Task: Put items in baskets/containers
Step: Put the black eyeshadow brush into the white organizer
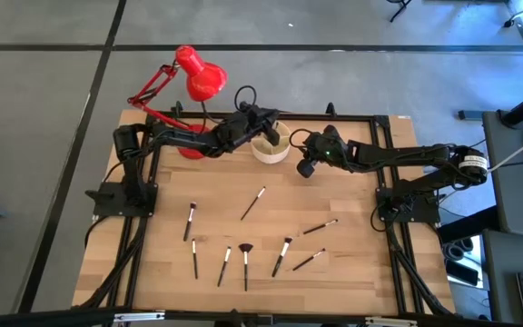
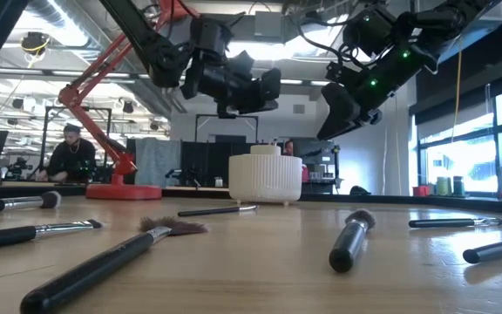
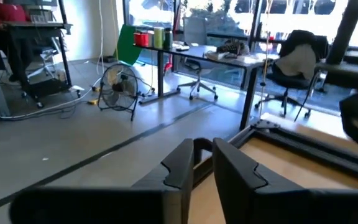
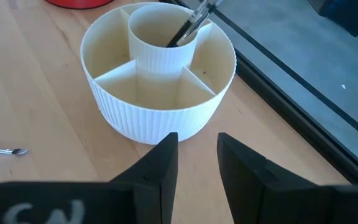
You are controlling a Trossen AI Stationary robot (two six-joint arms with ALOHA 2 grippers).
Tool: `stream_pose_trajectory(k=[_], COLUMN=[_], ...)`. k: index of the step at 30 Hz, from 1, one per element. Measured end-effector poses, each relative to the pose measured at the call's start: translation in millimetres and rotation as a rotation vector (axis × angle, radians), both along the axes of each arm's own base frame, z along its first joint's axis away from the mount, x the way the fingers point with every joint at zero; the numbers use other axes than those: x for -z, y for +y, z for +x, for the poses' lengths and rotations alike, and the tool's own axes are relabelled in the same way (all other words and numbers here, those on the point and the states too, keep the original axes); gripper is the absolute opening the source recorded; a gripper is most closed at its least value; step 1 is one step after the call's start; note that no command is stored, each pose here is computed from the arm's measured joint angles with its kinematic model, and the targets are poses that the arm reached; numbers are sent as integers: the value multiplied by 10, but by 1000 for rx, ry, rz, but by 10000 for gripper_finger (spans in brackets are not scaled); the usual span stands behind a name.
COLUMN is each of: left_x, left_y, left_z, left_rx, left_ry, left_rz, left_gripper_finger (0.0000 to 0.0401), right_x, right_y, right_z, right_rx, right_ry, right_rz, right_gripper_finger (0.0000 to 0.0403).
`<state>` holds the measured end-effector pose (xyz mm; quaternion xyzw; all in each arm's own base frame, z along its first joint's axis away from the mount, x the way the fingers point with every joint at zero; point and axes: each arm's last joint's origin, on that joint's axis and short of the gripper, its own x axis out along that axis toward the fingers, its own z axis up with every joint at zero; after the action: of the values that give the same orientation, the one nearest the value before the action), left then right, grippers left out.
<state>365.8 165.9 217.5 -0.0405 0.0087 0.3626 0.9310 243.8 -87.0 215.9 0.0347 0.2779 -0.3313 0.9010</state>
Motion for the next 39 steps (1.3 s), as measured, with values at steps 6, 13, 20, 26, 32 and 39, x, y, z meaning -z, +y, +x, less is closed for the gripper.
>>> stream_pose_trajectory(k=[6,13,20,26,32,39], left_x=[-99,-210,176,430,803,985], left_y=[-109,-584,-1103,-1220,-1280,-1326], left_z=[-65,-178,-121,-23,32,170], left_rx=[38,220,301,272,209,203], left_ry=[118,366,610,598,634,641], left_rz=[-28,-118,-253,-370,-510,-591], left_gripper_finger=[90,89,84,84,84,84], right_x=[-7,18,-61,-252,-474,-564], right_y=[-44,-104,-110,-32,84,302], right_z=[-11,-53,-80,-206,-443,-764], right_rx=[14,33,39,-9,-54,-71], right_ry=[-4,35,-14,-129,-229,-219], right_rz=[-7,-6,-12,74,159,295], right_gripper_finger=[112,112,112,112,112,112])
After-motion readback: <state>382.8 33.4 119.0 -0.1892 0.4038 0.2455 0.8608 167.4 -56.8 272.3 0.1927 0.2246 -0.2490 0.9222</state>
